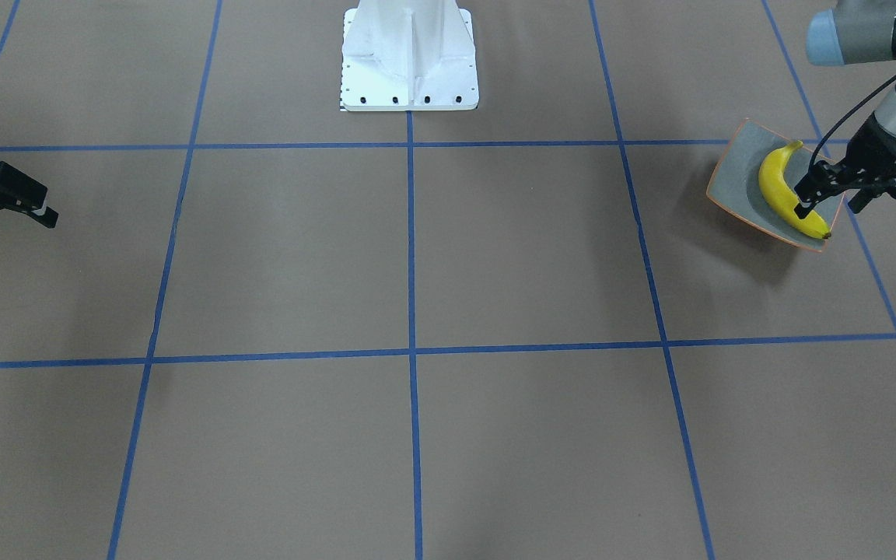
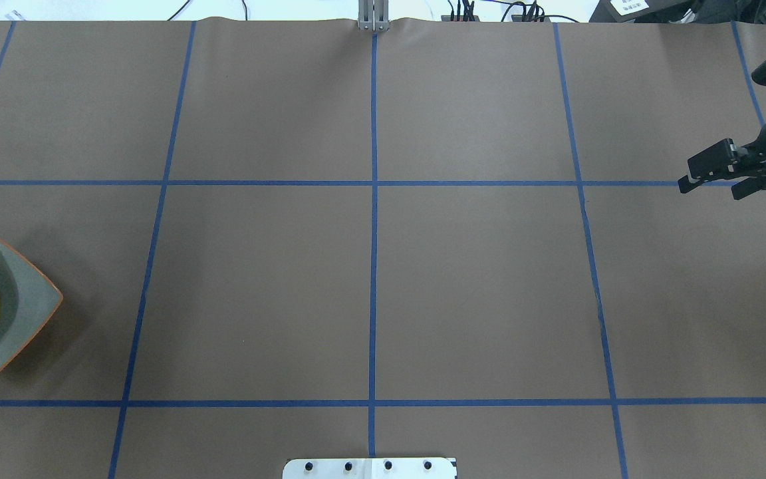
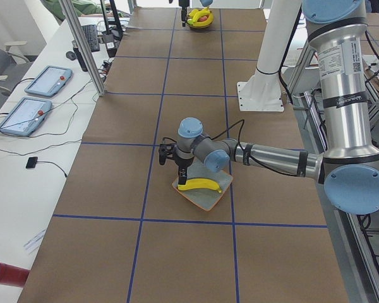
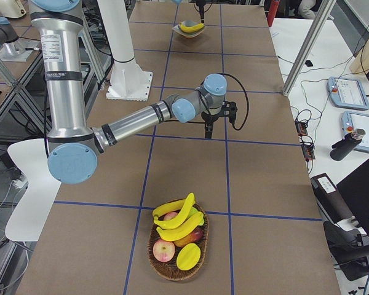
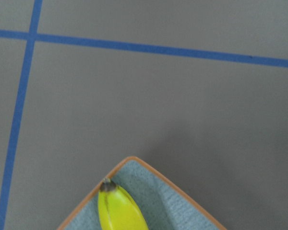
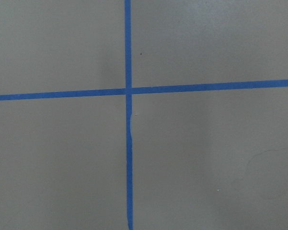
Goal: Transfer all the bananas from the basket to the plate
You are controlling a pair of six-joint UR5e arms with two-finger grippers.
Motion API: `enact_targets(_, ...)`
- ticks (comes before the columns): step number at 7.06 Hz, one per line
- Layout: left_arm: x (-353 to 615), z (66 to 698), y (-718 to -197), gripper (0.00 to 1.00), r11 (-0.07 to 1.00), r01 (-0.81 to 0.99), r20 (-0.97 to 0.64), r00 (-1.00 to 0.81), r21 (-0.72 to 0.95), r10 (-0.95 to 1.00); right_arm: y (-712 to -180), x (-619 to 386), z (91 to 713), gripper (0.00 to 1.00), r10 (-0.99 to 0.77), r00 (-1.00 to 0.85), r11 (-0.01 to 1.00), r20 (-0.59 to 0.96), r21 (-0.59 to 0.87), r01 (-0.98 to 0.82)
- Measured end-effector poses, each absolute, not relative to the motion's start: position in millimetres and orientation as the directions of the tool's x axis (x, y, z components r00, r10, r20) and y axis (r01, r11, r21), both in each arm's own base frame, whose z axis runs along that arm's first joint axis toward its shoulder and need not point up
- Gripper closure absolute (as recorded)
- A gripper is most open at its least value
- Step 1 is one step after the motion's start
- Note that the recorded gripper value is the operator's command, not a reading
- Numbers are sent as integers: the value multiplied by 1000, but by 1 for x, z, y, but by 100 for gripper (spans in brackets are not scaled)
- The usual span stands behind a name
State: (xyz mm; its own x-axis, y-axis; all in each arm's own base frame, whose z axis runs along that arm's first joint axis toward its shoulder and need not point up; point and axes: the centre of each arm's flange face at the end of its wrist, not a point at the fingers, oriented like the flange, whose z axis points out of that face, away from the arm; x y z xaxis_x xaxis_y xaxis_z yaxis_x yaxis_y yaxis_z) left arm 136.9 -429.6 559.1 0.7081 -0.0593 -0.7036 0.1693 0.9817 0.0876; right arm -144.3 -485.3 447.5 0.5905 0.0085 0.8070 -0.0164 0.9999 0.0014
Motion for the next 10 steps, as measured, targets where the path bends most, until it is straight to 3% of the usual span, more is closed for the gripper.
enact_targets(5,134,501,-491,0,983,128,-666,746,131,-9,-499,-7,616,0,-244,728,969,641,186,162)
enact_targets(8,135,501,-493,0,983,131,-664,748,130,-12,-482,12,647,0,-312,747,950,587,183,254)
enact_targets(10,135,501,-494,0,983,130,-665,746,131,-10,-470,8,663,0,-467,706,882,533,228,412)
